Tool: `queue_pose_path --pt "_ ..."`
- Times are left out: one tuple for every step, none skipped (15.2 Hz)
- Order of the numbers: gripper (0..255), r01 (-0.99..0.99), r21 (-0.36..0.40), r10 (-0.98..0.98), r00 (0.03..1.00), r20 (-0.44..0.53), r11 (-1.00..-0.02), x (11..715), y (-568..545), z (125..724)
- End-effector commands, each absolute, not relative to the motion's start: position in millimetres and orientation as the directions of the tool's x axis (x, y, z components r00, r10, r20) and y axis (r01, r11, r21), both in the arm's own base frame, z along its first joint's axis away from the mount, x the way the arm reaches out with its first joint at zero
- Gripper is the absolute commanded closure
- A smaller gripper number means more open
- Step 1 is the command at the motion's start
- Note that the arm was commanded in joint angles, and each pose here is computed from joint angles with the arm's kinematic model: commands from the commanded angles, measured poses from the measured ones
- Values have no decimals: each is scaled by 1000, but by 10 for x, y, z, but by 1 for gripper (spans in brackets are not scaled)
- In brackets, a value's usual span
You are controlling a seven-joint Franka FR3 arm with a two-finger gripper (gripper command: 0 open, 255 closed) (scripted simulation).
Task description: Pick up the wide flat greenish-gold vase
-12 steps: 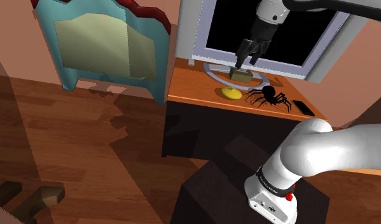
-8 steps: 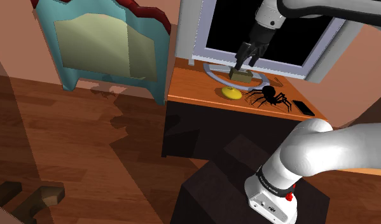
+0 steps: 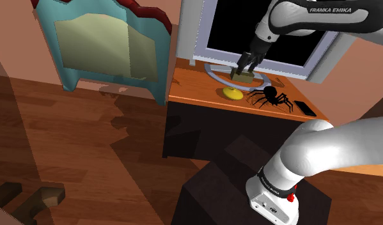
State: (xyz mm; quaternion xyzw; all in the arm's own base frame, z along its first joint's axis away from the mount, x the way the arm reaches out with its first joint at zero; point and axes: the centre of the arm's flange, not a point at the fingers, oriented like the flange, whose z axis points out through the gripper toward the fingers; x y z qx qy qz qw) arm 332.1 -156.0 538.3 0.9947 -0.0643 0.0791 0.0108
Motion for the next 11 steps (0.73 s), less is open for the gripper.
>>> queue_pose_path --pt "0 -131 6 -128 977 169 -991 3396 -1802 5234" --pt "0 -132 2 -129 976 173 -991 3431 -1911 5165" --pt "0 -132 -1 -130 976 177 -991 3466 -2019 5095" --pt "0 -133 -5 -132 975 181 -991 3501 -2128 5025" --pt "0 -134 -8 -133 974 185 -991 3537 -2237 4955" --pt "0 -134 -11 -134 973 189 -991 3573 -2345 4885" --pt "0 -135 -15 -135 972 193 -991 3609 -2453 4815" --pt "0 -136 -18 -137 971 197 -991 3645 -2561 4744" --pt "0 -136 -22 -138 970 202 -990 3681 -2669 4674" --pt "0 -137 -25 -139 969 206 -990 3718 -2777 4603" --pt "0 -137 -29 -140 968 210 -990 3755 -2884 4532"
